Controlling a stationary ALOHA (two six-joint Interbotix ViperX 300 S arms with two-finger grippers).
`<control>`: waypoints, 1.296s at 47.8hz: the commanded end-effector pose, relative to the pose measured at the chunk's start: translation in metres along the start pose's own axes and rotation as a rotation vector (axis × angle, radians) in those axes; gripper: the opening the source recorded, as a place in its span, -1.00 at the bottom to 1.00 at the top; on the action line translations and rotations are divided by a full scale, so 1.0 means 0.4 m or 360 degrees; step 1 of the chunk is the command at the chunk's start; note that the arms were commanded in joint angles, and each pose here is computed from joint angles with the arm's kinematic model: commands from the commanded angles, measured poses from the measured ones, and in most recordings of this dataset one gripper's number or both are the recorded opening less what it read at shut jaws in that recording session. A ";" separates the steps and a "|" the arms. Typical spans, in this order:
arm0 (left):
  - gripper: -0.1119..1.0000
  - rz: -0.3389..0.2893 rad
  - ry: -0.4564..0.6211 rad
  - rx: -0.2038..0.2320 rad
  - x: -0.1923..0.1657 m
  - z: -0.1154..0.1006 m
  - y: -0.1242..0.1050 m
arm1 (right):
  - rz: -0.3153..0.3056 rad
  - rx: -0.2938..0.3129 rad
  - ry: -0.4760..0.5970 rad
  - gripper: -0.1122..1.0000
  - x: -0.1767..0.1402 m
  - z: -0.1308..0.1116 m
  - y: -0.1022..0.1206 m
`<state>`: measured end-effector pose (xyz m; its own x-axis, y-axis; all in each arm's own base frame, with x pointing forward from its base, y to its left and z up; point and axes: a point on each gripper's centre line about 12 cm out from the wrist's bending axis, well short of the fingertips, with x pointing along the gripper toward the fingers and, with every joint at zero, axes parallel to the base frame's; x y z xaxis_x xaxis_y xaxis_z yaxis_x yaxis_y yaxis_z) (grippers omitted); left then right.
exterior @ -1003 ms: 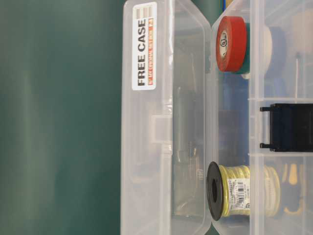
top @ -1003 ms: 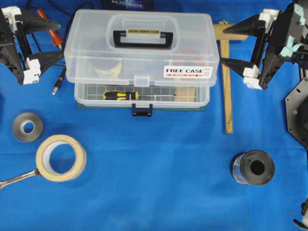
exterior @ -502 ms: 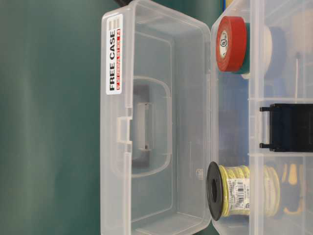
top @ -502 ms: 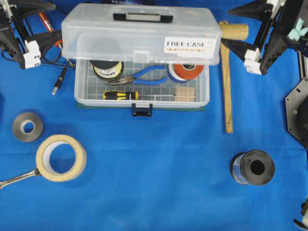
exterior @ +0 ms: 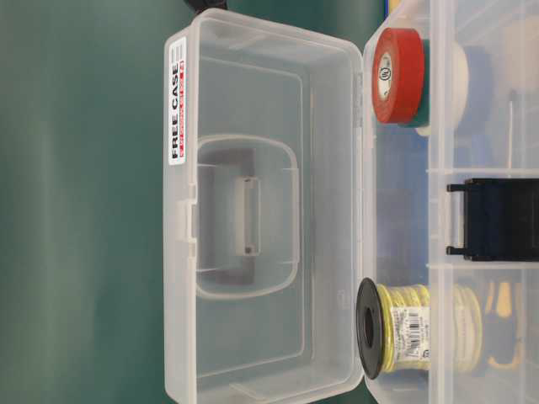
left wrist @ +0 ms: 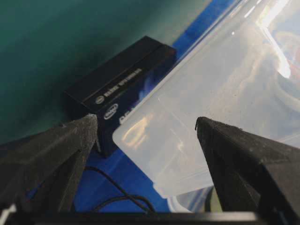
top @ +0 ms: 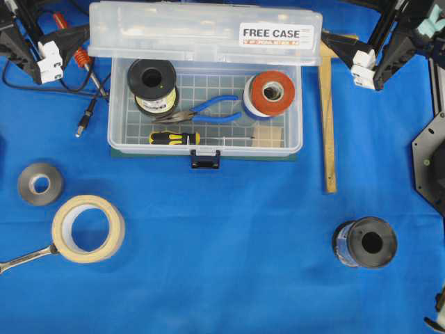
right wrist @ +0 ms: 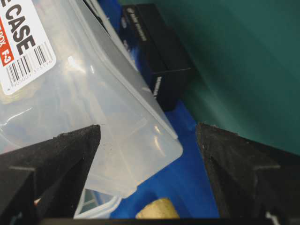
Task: Open the tool box with both arms.
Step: 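Lift the lid with both grippers and swing it back away from the front, then push the lid fully open backward with both grippers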
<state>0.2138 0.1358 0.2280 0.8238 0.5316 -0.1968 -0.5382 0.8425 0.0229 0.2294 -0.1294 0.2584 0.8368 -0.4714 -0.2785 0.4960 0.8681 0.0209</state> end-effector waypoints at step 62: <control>0.87 0.0289 -0.0005 -0.0055 0.075 0.040 0.134 | -0.0279 0.0094 0.0061 0.73 0.115 0.031 -0.143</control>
<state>0.2121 0.1920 0.2284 0.7174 0.6602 -0.2223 -0.6730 0.7392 0.0234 0.2359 -0.2002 0.2473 0.7156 -0.6070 -0.3455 0.6532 0.7568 0.0233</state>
